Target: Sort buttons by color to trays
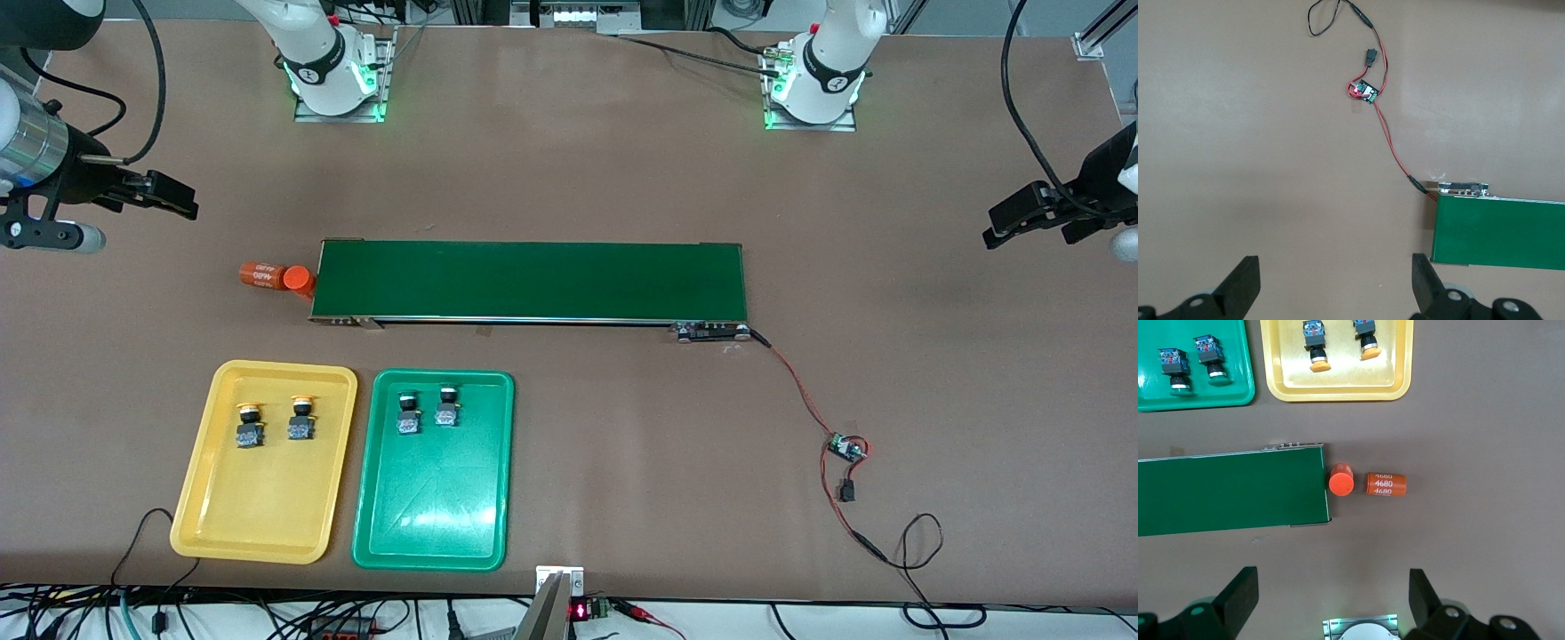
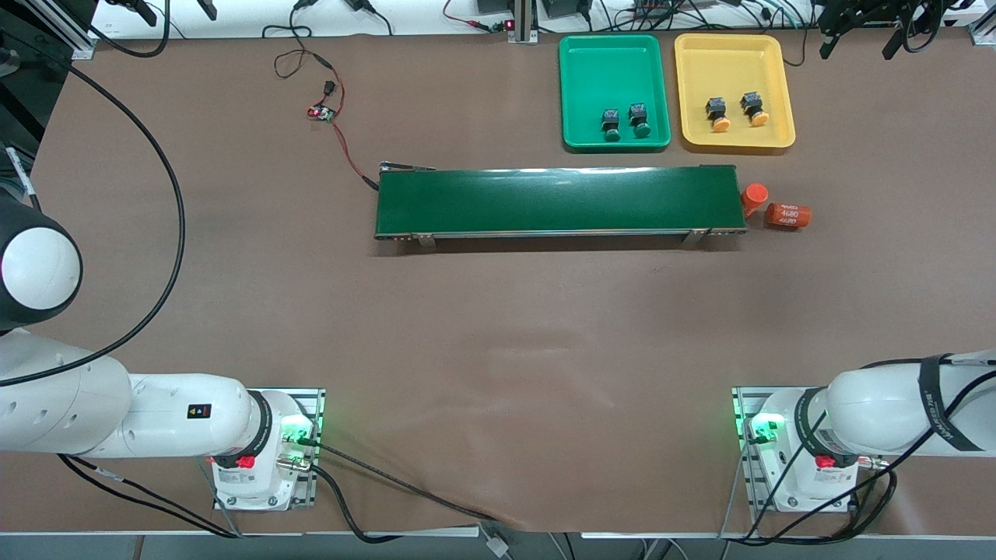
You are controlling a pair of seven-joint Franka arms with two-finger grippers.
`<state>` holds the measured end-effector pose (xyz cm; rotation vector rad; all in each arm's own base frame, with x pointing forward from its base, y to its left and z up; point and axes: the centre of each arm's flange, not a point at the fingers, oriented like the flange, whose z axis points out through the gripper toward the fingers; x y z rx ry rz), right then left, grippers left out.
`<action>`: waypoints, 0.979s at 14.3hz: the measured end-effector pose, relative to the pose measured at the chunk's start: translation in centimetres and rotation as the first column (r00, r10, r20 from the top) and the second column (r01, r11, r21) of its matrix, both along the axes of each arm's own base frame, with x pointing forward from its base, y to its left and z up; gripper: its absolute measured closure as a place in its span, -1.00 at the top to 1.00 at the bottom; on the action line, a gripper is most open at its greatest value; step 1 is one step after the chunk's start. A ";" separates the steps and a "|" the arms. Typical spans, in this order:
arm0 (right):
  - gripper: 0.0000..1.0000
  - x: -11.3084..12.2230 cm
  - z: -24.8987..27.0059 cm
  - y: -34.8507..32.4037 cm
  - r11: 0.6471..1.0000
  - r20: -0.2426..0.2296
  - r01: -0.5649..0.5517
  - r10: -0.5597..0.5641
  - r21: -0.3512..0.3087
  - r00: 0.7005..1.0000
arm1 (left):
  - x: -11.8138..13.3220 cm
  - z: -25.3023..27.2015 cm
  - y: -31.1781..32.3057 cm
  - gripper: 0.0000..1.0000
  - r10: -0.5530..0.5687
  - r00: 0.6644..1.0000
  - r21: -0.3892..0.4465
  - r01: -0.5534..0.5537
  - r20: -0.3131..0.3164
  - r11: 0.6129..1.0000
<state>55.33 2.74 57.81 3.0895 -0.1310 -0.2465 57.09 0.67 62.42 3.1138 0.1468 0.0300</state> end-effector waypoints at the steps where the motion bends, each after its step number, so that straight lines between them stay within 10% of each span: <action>1: 1.00 0.0 0.0 0.0 1.000 0.000 -0.007 0.007 0.001 1.000 | 0.0 0.0 0.0 1.00 0.001 1.000 0.000 -0.001 0.000 1.000; 14: 1.00 0.0 -0.3 -1.1 0.999 -0.008 -0.031 0.031 0.008 0.999 | 0.0 -0.4 0.2 1.00 -0.001 1.000 0.000 0.001 -0.007 1.000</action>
